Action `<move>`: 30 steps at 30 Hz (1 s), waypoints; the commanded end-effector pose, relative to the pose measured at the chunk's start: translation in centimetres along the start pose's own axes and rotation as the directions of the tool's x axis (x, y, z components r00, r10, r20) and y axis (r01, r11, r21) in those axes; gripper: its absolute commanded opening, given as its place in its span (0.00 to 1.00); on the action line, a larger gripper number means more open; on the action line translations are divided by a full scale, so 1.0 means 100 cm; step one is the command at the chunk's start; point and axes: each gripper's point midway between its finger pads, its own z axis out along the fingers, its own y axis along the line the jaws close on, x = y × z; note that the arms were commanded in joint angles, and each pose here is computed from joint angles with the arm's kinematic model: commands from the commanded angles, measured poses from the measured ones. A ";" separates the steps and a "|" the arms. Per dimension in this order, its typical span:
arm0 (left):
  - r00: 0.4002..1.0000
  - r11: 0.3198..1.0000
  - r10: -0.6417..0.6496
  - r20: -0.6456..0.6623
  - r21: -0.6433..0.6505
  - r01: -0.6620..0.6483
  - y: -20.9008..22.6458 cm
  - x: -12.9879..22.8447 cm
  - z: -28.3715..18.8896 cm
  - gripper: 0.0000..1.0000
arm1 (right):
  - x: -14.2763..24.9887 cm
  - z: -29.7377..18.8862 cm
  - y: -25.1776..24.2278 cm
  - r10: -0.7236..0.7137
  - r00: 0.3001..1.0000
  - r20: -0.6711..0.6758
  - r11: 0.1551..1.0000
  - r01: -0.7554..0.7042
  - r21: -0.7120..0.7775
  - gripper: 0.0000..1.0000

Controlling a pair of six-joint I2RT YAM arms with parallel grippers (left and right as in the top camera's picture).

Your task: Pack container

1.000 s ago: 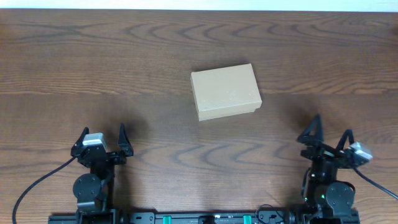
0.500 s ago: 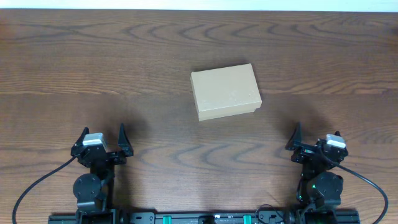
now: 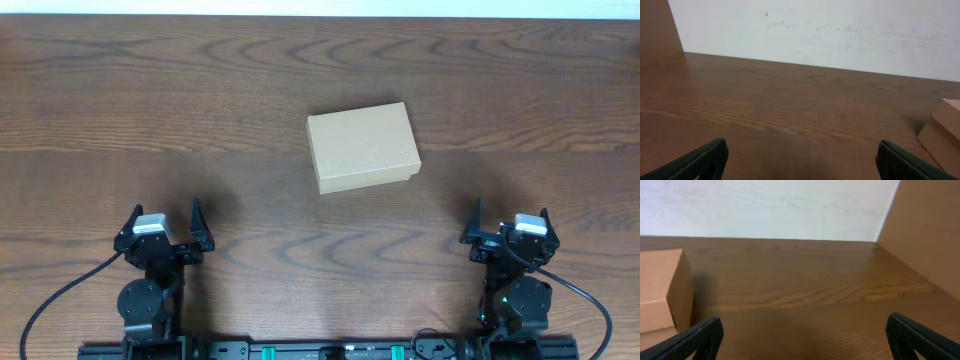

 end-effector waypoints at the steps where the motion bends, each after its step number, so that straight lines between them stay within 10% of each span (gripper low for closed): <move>1: 0.999 1.000 -0.010 -0.050 -0.022 0.009 0.004 0.017 0.001 0.95 | 0.002 0.000 0.009 -0.115 0.993 0.004 0.992 0.115 -0.050 0.99; 30: 0.999 1.000 -0.010 -0.050 -0.023 0.009 0.004 0.017 0.001 0.95 | 0.019 0.003 0.022 0.031 0.996 -0.084 0.993 -0.040 -0.110 0.99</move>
